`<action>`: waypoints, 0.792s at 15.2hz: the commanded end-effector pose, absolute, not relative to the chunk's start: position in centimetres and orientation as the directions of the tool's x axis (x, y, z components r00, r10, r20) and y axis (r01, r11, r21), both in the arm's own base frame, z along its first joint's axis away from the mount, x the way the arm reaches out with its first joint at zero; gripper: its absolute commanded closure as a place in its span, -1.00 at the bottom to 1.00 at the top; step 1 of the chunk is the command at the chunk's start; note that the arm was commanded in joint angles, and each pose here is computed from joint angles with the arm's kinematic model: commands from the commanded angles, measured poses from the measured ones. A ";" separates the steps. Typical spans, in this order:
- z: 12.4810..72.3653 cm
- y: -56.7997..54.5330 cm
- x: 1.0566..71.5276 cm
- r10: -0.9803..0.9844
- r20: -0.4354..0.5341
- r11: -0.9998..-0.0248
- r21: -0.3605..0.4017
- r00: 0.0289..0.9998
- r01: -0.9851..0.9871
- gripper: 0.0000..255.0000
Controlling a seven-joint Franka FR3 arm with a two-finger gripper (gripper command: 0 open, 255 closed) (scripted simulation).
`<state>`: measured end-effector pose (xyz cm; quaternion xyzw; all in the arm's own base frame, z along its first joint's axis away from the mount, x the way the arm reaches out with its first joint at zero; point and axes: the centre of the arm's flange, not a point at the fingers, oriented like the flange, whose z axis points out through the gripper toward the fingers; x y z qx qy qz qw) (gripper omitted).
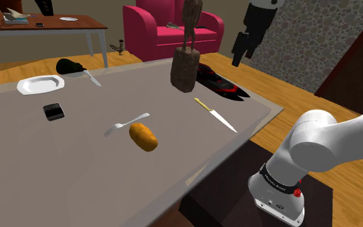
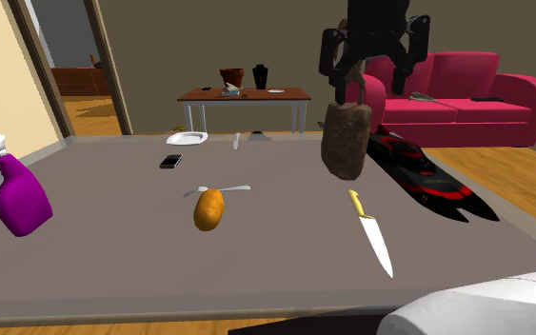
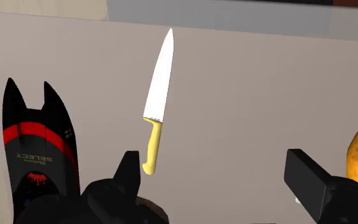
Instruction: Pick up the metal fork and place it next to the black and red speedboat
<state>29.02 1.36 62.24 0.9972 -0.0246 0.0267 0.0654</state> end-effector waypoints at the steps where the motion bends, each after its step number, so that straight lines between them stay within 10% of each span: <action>1: 62.2 1.4 29.0 -0.046 0.057 -0.990 0.129 0.997 -0.053 -1.00; 12: 54.0 5.5 39.2 0.264 0.069 -0.960 0.114 0.962 0.255 -1.00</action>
